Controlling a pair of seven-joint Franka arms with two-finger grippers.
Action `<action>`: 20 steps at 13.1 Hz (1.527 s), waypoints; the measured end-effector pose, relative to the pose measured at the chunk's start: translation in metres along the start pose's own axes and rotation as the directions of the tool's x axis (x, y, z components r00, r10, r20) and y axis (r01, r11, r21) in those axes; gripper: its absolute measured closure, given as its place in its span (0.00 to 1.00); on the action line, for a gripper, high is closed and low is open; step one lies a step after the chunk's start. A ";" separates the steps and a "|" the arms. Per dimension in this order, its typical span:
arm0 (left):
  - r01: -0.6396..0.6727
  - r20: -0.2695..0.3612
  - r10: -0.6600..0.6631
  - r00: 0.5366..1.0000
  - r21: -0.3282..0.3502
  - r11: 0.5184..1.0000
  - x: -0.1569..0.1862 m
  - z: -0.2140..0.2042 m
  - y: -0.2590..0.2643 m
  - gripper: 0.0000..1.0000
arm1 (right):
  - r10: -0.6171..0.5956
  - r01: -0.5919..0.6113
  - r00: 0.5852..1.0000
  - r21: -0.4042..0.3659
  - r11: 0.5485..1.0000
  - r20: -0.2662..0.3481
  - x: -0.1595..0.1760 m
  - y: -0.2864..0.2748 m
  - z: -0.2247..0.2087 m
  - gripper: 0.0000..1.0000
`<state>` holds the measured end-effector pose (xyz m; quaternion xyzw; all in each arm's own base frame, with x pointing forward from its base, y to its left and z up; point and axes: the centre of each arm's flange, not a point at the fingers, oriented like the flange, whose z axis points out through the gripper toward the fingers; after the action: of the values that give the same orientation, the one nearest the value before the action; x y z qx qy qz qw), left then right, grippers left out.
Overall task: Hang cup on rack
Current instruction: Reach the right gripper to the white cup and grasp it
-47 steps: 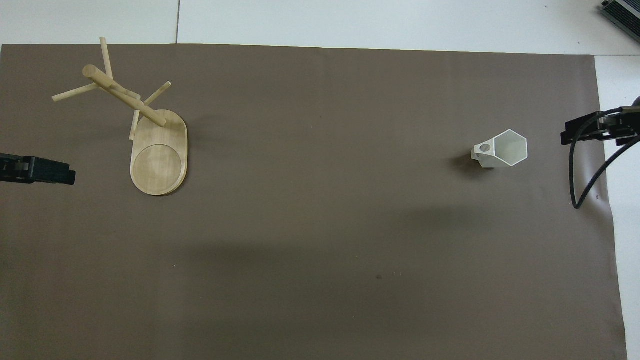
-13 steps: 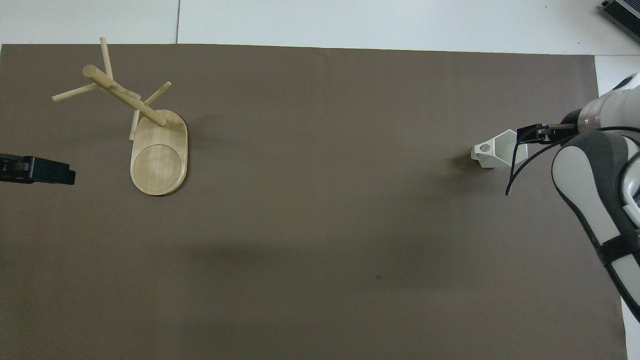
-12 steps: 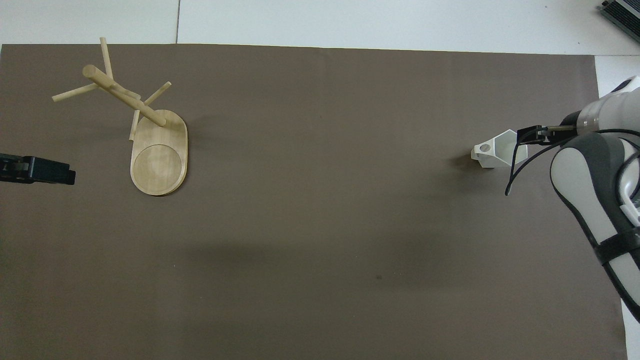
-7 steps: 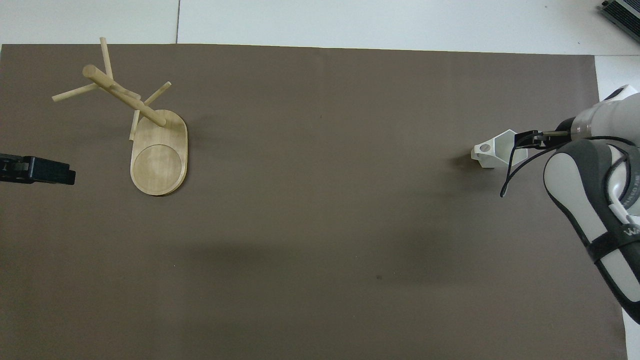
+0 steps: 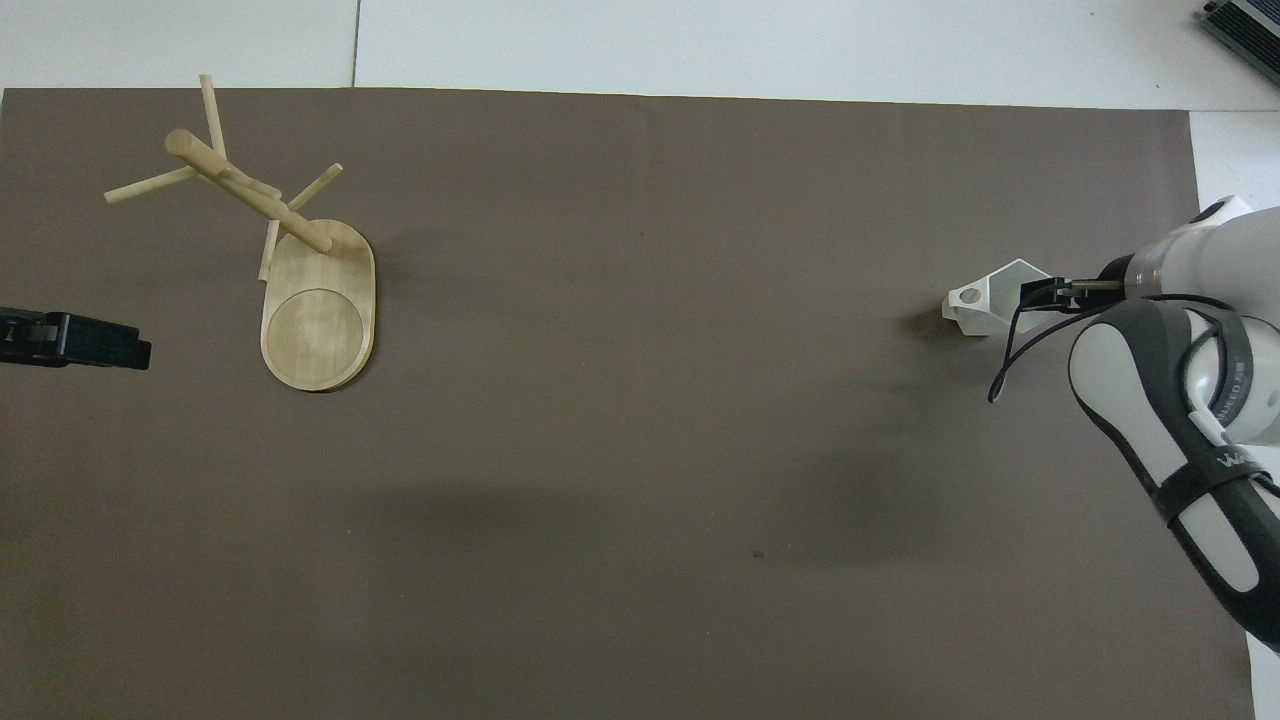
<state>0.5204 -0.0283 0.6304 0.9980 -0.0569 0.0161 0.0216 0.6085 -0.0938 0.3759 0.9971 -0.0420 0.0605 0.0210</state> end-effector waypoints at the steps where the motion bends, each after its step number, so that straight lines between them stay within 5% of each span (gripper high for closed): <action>1: 0.000 0.000 0.000 1.000 0.000 1.000 0.000 0.000 0.000 0.00 | 0.000 0.000 1.000 0.000 1.000 0.001 0.000 0.000 0.000 0.00; 11: 0.000 0.000 0.000 1.000 0.000 1.000 0.000 0.000 0.000 0.00 | 0.001 -0.001 1.000 0.001 1.000 0.012 -0.004 0.000 0.005 0.09; 20: 0.000 0.000 0.000 1.000 0.000 1.000 0.000 0.000 0.000 0.00 | 0.037 -0.037 0.999 0.001 0.999 0.013 -0.004 0.000 0.006 0.56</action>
<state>0.5204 -0.0283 0.6303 0.9980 -0.0568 0.0160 0.0216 0.6053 -0.0938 0.3698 0.9965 -0.0605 0.0544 0.0189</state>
